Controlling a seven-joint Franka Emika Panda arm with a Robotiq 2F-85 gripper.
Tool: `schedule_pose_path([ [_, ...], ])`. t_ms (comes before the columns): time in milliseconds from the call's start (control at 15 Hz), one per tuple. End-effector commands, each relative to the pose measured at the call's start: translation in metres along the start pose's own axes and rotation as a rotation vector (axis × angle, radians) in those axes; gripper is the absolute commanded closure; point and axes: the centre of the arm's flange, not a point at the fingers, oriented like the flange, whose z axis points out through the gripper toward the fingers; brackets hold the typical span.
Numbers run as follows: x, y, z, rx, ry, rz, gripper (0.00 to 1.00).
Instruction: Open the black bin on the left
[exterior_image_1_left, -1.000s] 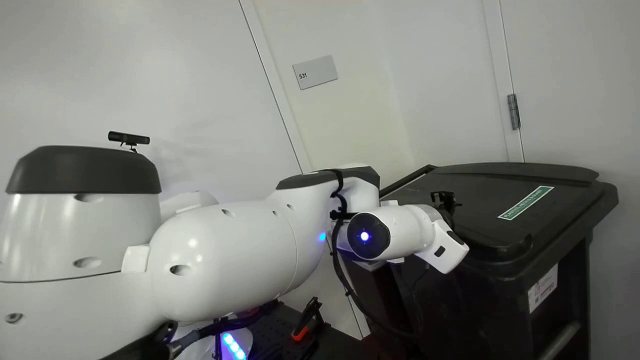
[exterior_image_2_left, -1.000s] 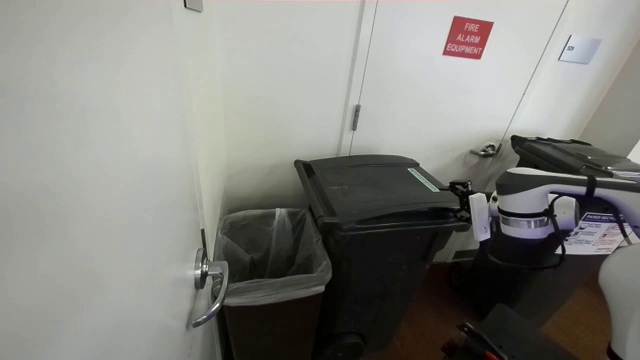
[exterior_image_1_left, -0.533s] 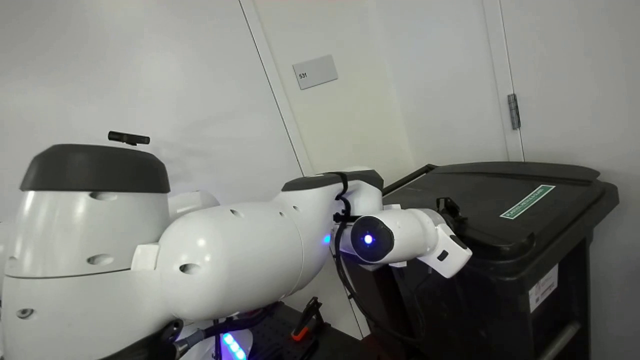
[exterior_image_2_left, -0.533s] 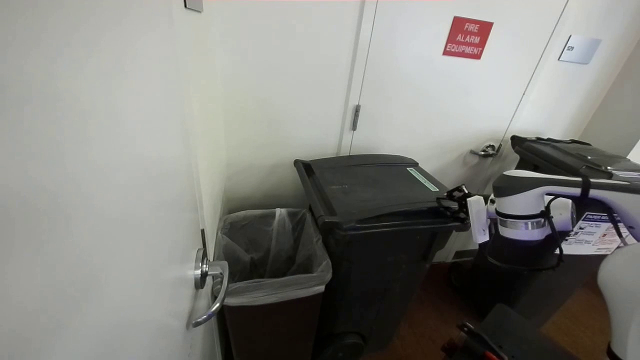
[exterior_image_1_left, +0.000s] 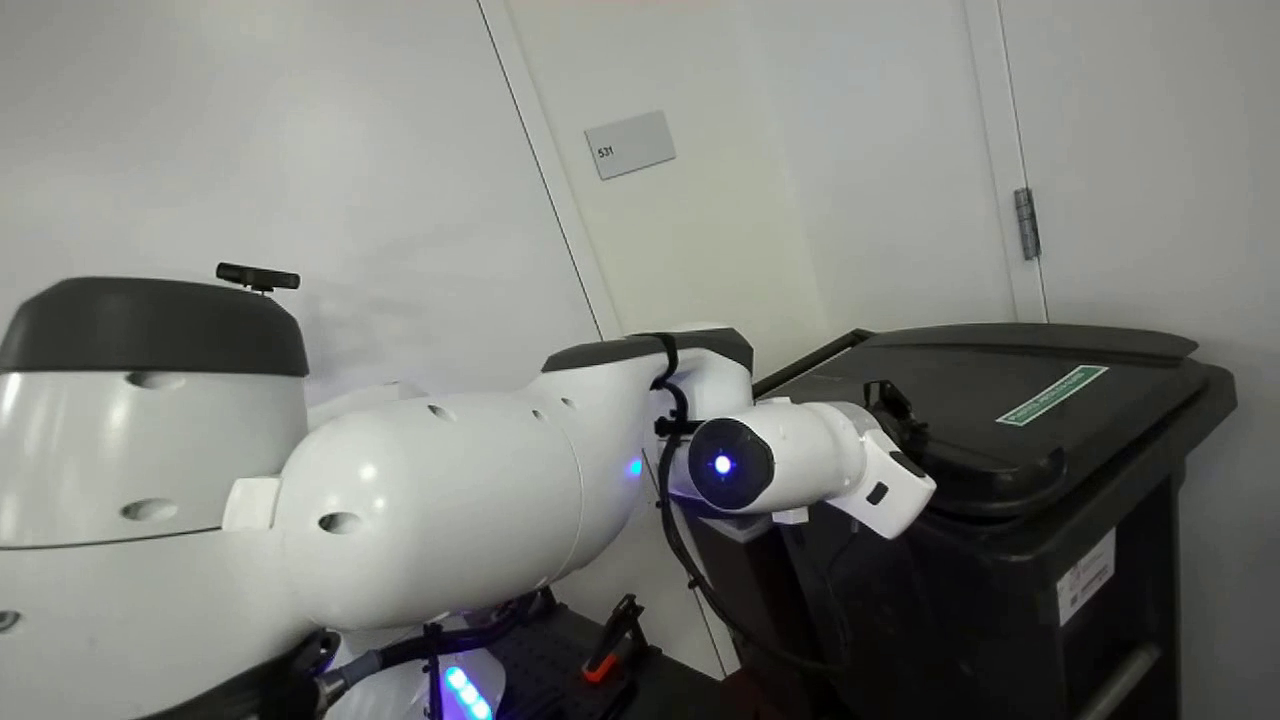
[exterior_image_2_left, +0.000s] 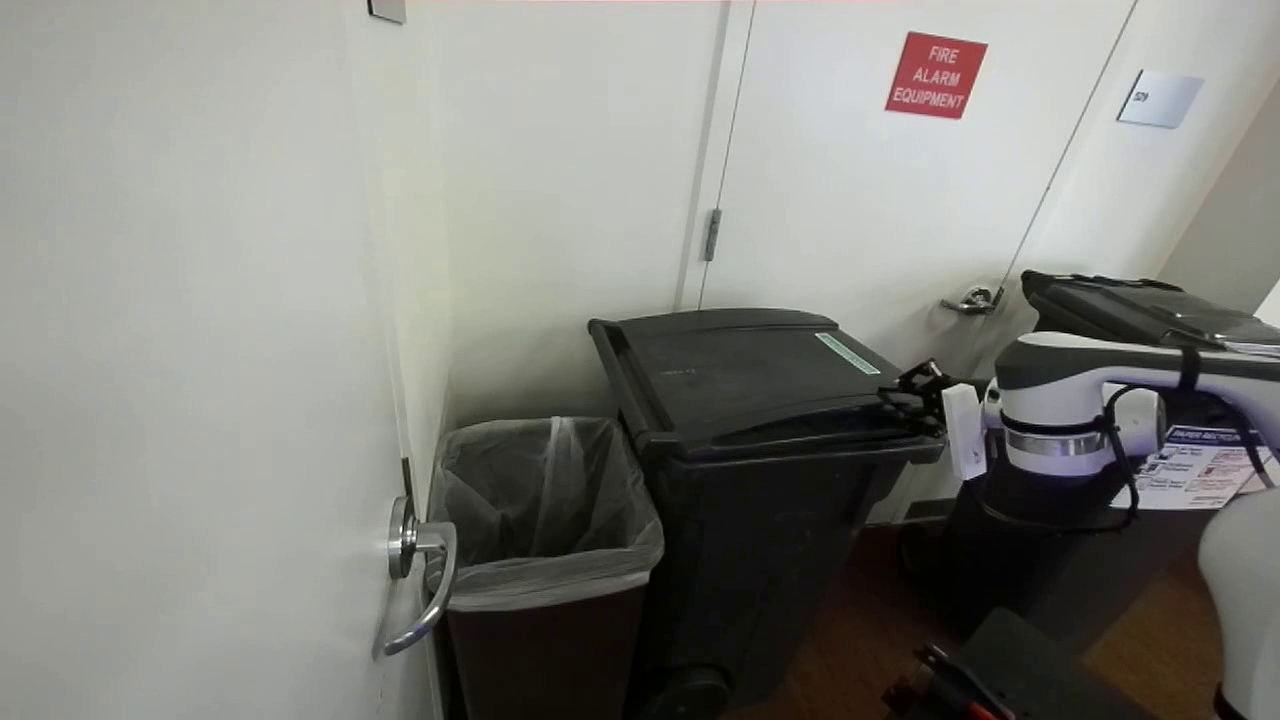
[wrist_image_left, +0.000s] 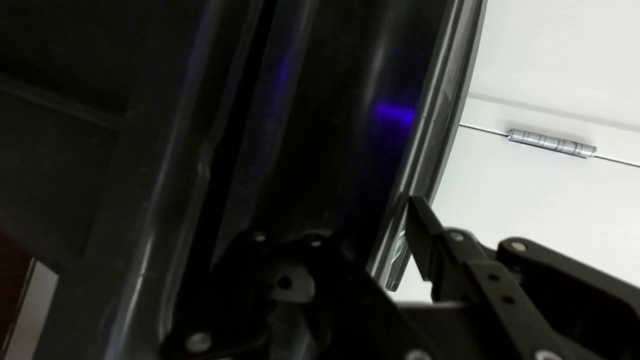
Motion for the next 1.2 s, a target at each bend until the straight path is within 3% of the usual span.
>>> schedule_pose_path([
  [0,-0.047,-0.061,-0.018,0.024,0.029,-0.109,0.94],
  [533,-0.055,-0.156,-0.034,0.041,0.045,-0.322,0.94],
  [1133,-0.079,-0.238,-0.04,0.028,0.061,-0.524,0.94],
])
